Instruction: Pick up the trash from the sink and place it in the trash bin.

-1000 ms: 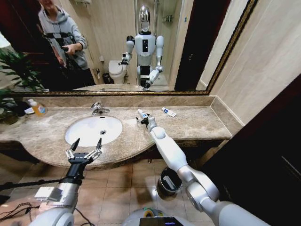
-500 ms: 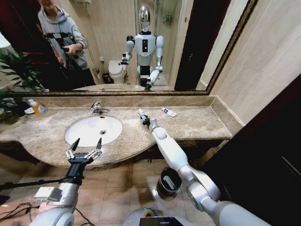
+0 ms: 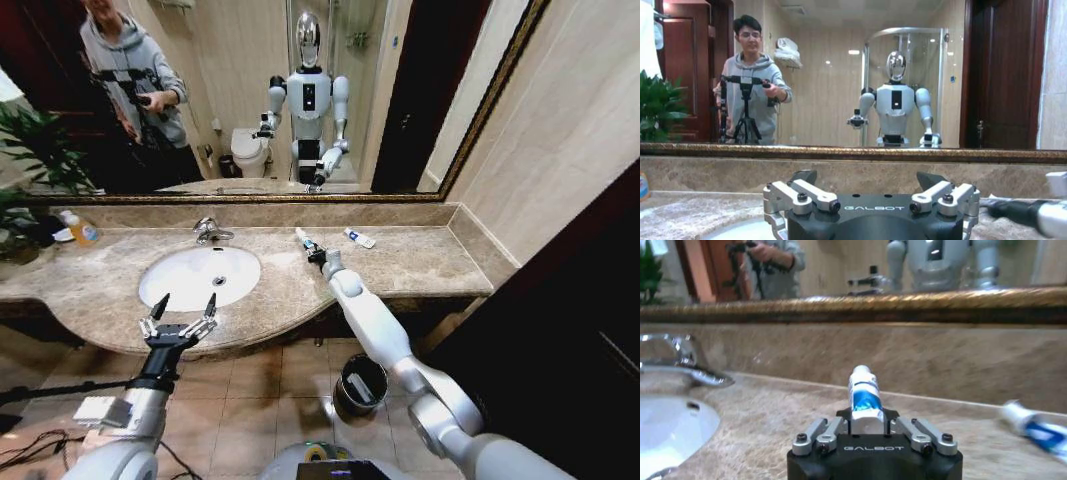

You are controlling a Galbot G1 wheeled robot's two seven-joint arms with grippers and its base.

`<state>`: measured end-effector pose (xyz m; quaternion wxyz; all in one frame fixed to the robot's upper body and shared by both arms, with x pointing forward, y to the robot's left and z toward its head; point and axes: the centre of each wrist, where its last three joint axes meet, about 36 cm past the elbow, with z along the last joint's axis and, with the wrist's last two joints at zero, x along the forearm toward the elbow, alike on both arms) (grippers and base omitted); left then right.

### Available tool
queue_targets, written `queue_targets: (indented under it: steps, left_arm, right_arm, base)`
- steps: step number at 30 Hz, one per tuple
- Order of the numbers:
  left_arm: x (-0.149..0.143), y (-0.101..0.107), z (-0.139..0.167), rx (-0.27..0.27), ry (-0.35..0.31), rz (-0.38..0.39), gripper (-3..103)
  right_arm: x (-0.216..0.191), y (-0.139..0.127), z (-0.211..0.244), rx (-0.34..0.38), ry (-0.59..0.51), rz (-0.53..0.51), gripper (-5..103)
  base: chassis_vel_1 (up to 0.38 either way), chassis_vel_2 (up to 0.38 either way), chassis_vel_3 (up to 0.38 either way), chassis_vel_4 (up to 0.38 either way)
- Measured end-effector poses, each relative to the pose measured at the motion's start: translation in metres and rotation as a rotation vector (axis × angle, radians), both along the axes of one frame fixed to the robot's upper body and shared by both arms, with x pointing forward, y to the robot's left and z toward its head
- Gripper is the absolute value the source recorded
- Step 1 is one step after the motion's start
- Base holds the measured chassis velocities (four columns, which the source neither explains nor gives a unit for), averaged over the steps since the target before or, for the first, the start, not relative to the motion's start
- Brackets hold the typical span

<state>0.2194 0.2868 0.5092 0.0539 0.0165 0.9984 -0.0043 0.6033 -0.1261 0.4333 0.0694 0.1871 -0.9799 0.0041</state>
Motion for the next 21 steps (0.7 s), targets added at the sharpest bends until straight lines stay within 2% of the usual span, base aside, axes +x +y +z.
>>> queue_targets:
  steps: [1,4,5,6,9,11,14,16,17,18,21]
  left_arm:
    - [0.0,0.0,0.0,0.0,0.0,0.0,100]
    - [0.0,0.0,0.0,0.0,0.0,0.0,100]
    - [0.0,0.0,0.0,0.0,0.0,0.0,100]
    - [0.0,0.0,0.0,0.0,0.0,0.0,100]
    - [0.0,0.0,0.0,0.0,0.0,0.0,100]
    - [0.0,0.0,0.0,0.0,0.0,0.0,100]
    - [0.0,0.0,0.0,0.0,0.0,0.0,100]
    - [0.0,0.0,0.0,0.0,0.0,0.0,100]
    - [0.0,0.0,0.0,0.0,0.0,0.0,100]
    - [0.0,0.0,0.0,0.0,0.0,0.0,100]
    - [0.0,0.0,0.0,0.0,0.0,0.0,100]
  right_arm:
    - [0.0,0.0,0.0,0.0,0.0,0.0,27]
    - [-0.03,-0.04,0.016,0.026,-0.031,-0.026,27]
    - [-0.03,-0.04,0.016,0.026,-0.031,-0.026,27]
    - [-0.052,-0.064,0.022,0.029,-0.044,-0.036,27]
    - [-0.113,-0.108,0.019,0.031,-0.043,-0.053,27]
    - [-0.12,-0.111,0.018,0.033,-0.044,-0.053,27]
    - [-0.174,-0.127,0.017,0.064,-0.071,-0.057,27]
    - [-0.189,-0.132,0.016,0.069,-0.077,-0.071,27]
    - [-0.21,-0.136,0.01,0.061,-0.076,-0.093,27]
    - [-0.21,-0.136,0.01,0.061,-0.076,-0.093,27]
    - [-0.249,-0.144,-0.012,0.011,-0.078,-0.149,27]
  base:
    - [0.0,0.0,0.0,0.0]
    - [0.0,0.0,0.0,0.0]
    - [0.0,0.0,0.0,0.0]
    - [0.0,0.0,0.0,0.0]
    - [0.0,0.0,0.0,0.0]
    - [0.0,0.0,0.0,0.0]
    - [0.0,0.0,0.0,0.0]
    - [0.0,0.0,0.0,0.0]
    - [0.0,0.0,0.0,0.0]
    - [0.0,0.0,0.0,0.0]
    - [0.0,0.0,0.0,0.0]
